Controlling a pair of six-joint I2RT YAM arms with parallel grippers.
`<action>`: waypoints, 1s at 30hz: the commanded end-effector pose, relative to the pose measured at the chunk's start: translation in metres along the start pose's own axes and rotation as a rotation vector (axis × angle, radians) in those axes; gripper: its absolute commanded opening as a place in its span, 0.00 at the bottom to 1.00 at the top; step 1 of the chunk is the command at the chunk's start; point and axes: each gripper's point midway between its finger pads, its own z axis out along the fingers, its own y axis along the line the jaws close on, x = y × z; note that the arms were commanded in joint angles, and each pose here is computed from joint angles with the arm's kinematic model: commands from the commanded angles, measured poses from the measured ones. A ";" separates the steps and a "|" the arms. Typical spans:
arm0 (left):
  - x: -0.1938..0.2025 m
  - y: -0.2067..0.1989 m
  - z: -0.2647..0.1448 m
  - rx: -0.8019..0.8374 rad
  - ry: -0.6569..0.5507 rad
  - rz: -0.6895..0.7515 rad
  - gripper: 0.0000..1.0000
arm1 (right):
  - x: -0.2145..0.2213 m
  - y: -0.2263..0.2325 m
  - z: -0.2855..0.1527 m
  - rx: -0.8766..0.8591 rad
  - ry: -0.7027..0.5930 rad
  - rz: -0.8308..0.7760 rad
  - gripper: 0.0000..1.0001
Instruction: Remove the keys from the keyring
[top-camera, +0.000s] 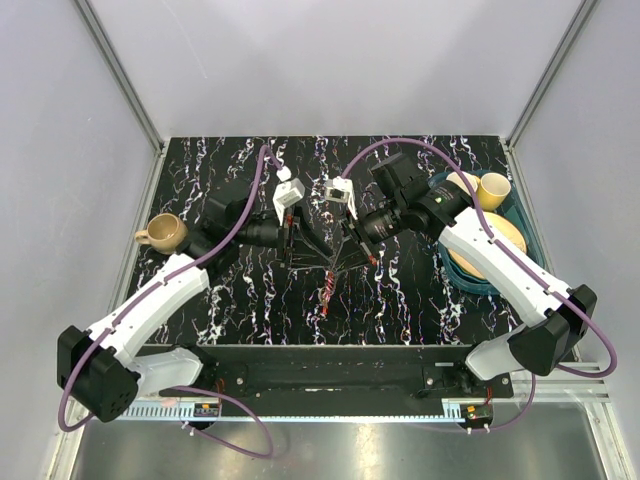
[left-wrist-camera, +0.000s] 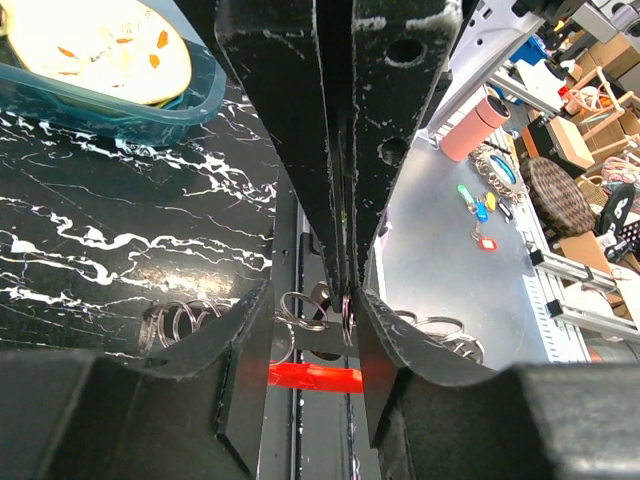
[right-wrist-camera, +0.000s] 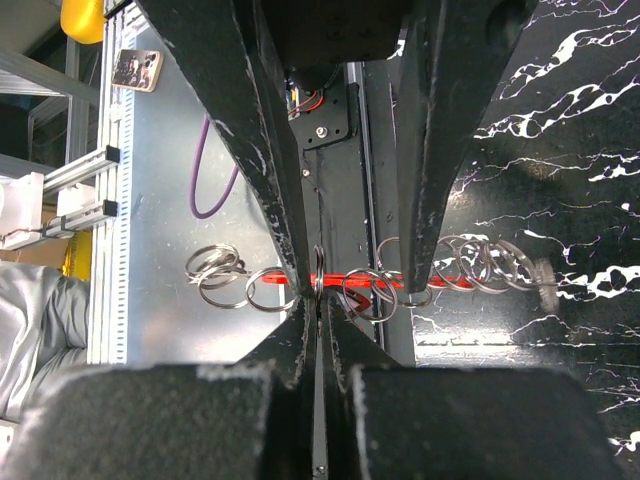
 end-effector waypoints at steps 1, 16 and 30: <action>-0.013 -0.008 0.002 0.037 -0.006 0.061 0.38 | -0.010 0.009 0.001 -0.035 -0.035 -0.035 0.00; 0.001 -0.023 0.006 0.132 0.050 0.050 0.00 | -0.013 0.006 0.001 -0.017 -0.046 -0.029 0.00; -0.011 -0.007 -0.003 -0.080 -0.023 0.138 0.00 | -0.023 -0.005 -0.005 0.099 -0.111 -0.050 0.18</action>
